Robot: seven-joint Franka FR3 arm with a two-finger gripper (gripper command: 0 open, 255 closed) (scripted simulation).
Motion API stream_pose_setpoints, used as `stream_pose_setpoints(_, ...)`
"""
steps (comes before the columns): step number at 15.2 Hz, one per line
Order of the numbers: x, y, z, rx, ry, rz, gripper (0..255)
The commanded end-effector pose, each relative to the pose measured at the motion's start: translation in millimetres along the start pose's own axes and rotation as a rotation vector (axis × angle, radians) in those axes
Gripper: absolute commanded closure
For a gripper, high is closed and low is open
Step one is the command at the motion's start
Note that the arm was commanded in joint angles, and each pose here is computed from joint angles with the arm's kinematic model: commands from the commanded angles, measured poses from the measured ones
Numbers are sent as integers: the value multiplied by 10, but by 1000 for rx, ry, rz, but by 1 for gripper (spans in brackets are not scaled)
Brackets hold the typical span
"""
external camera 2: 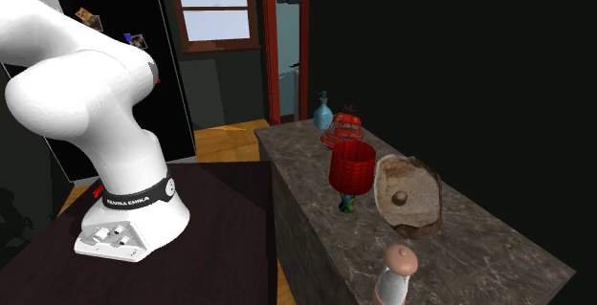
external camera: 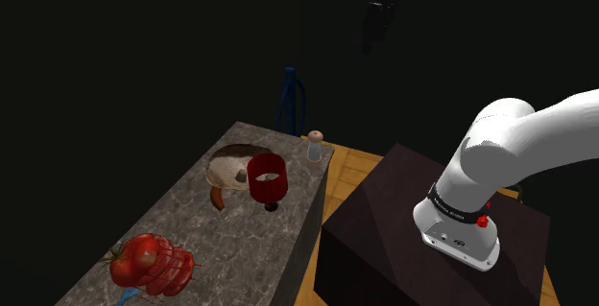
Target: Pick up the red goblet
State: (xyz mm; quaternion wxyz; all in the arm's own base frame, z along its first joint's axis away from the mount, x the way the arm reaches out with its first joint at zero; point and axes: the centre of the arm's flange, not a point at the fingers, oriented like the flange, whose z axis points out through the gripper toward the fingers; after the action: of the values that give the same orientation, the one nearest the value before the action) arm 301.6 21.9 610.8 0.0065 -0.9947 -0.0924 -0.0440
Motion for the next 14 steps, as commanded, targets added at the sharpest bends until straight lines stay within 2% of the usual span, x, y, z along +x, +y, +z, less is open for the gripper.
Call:
stream_pose_setpoints(1,0,0,0,0,0,0,0)
stream_pose_setpoints(14,804,-759,1353,6,-52,52,0)
